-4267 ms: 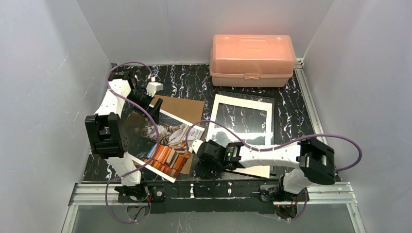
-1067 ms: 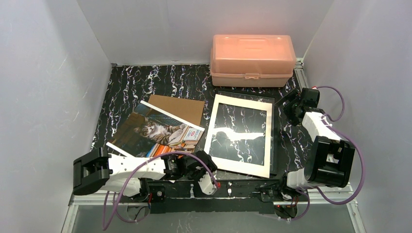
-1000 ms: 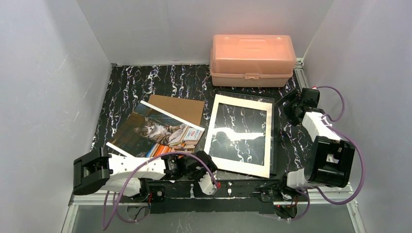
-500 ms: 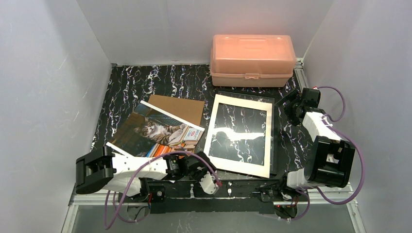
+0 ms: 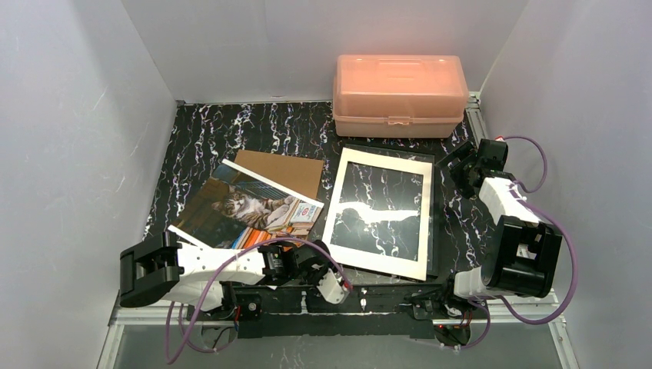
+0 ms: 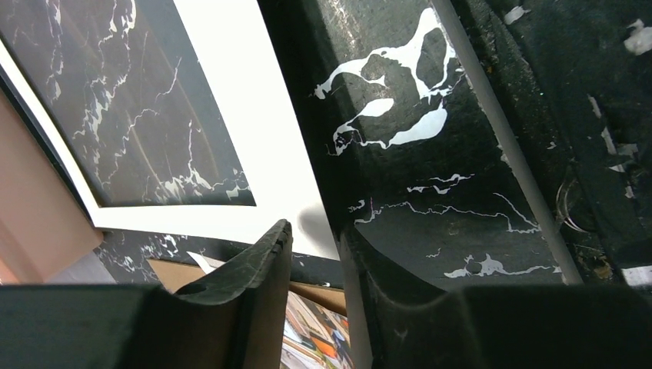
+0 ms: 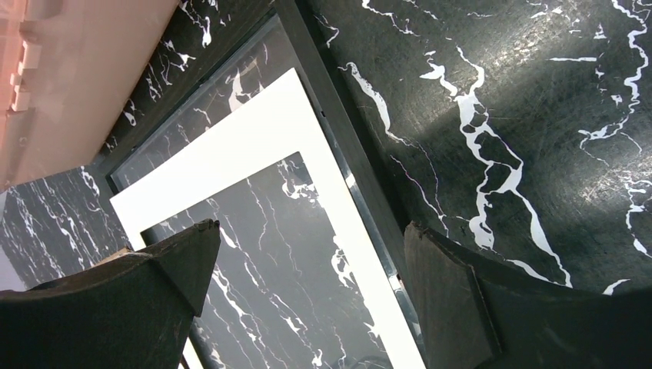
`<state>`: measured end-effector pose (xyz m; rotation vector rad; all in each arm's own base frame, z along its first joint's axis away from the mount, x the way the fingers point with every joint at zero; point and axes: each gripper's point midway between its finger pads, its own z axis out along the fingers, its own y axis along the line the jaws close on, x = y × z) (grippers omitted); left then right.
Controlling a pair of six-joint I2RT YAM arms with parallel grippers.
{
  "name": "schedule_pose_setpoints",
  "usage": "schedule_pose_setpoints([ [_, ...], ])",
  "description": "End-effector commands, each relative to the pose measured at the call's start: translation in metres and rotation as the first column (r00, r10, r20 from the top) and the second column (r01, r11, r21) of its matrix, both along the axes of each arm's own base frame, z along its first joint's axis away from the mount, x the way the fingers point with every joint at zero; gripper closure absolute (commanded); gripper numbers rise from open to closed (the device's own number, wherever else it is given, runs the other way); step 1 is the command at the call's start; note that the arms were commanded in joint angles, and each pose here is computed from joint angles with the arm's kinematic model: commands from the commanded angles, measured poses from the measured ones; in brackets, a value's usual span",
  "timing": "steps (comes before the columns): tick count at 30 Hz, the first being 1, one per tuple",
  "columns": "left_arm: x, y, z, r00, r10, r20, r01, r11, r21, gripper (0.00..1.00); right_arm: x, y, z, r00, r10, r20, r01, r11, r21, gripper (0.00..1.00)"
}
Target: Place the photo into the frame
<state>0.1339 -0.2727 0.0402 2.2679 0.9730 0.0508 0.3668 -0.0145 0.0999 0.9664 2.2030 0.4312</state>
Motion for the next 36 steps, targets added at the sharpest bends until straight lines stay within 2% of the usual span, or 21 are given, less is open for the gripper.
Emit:
schedule_pose_setpoints([
  [1, 0.002, -0.005, 0.014, 0.999, 0.036, 0.001, -0.036, 0.999, -0.034, 0.75, 0.006, -0.002, 0.015, 0.998, 0.004, 0.064, -0.003, 1.000, -0.012, 0.03],
  [6, 0.007, -0.009, 0.023, 0.998, 0.058, 0.013, -0.057, 0.997, -0.056, 0.81, 0.006, -0.001, 0.013, 0.998, 0.004, 0.064, -0.004, 1.000, -0.003, 0.03],
  [16, 0.013, -0.019, 0.031, 0.998, 0.063, 0.023, -0.061, 0.994, -0.089, 0.82, 0.007, -0.001, 0.016, 0.998, 0.006, 0.070, -0.005, 1.000, -0.003, 0.04],
  [21, 0.021, -0.023, 0.034, 0.997, 0.073, 0.027, -0.070, 0.993, -0.096, 0.86, 0.007, 0.000, 0.016, 0.998, 0.009, 0.068, -0.009, 1.000, 0.000, 0.04],
  [36, 0.033, -0.033, 0.035, 0.995, 0.100, 0.019, -0.098, 0.991, -0.094, 0.85, 0.005, 0.002, 0.017, 0.997, 0.016, 0.077, -0.016, 1.000, 0.007, 0.04],
])
